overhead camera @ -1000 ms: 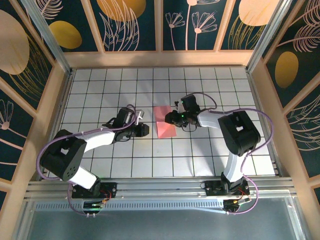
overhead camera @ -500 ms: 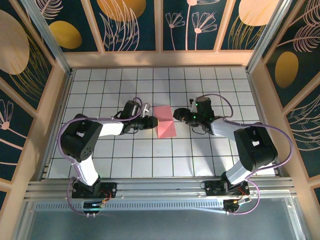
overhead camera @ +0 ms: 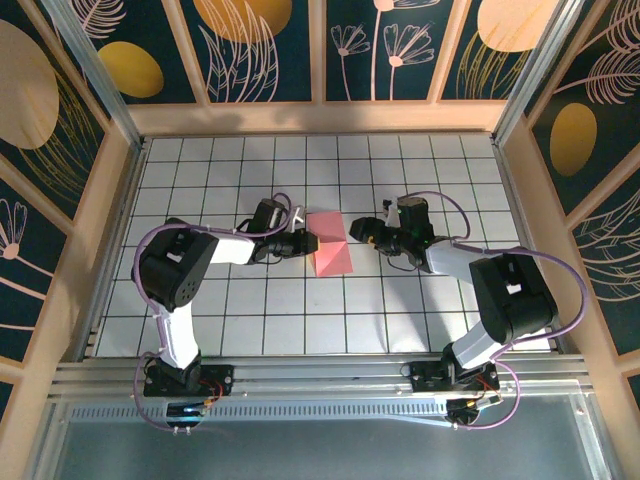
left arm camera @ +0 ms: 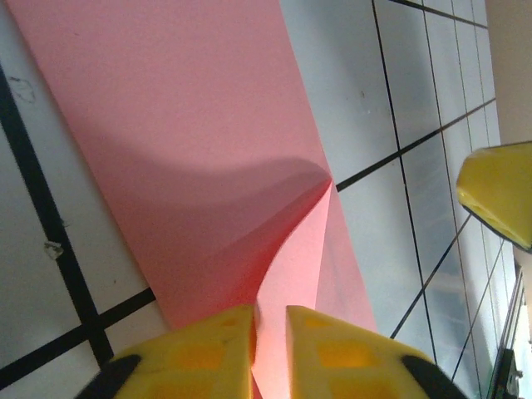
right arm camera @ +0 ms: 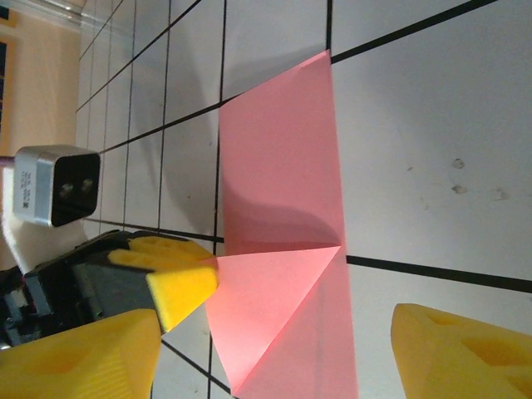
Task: Fold a paper plane with a square sheet of paper (fold left side to right side)
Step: Turn over the paper at the center of the table.
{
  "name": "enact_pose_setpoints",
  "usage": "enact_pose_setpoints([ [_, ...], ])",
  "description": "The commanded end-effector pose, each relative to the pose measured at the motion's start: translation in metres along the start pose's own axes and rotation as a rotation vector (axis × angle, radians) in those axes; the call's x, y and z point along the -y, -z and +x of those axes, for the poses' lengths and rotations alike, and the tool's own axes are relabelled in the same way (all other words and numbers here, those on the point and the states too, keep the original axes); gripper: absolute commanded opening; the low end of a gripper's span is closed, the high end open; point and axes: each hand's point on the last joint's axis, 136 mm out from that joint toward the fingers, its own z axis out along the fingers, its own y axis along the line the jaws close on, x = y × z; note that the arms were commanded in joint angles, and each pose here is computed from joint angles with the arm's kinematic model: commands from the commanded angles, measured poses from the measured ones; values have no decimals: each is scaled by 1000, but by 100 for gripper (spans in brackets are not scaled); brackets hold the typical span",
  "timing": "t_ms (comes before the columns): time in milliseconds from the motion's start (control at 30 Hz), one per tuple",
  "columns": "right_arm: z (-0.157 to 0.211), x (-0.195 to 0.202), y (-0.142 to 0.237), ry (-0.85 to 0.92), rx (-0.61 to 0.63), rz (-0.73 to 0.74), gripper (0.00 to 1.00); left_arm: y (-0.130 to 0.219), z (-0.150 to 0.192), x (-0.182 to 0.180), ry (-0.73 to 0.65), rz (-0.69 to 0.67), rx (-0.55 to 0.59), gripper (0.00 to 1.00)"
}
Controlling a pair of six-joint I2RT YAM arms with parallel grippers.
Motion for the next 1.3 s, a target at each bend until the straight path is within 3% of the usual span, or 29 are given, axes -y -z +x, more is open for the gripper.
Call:
enact_pose_setpoints([
  [0, 4, -10, 0, 20, -28, -57, 71, 2, -12, 6, -24, 22, 42, 8],
  [100, 12, -13, -4, 20, -66, -81, 67, 11, -14, 15, -35, 51, 82, 2],
  [500, 34, -43, -30, 49, -158, -207, 62, 46, -17, 45, -13, 152, 207, 1],
  [967, 19, -59, -55, 61, -86, -323, 62, 48, -11, 40, 17, 151, 209, 1],
  [1267, 13, -62, -64, 75, -61, -349, 56, 44, -8, 27, 47, 103, 207, 1],
])
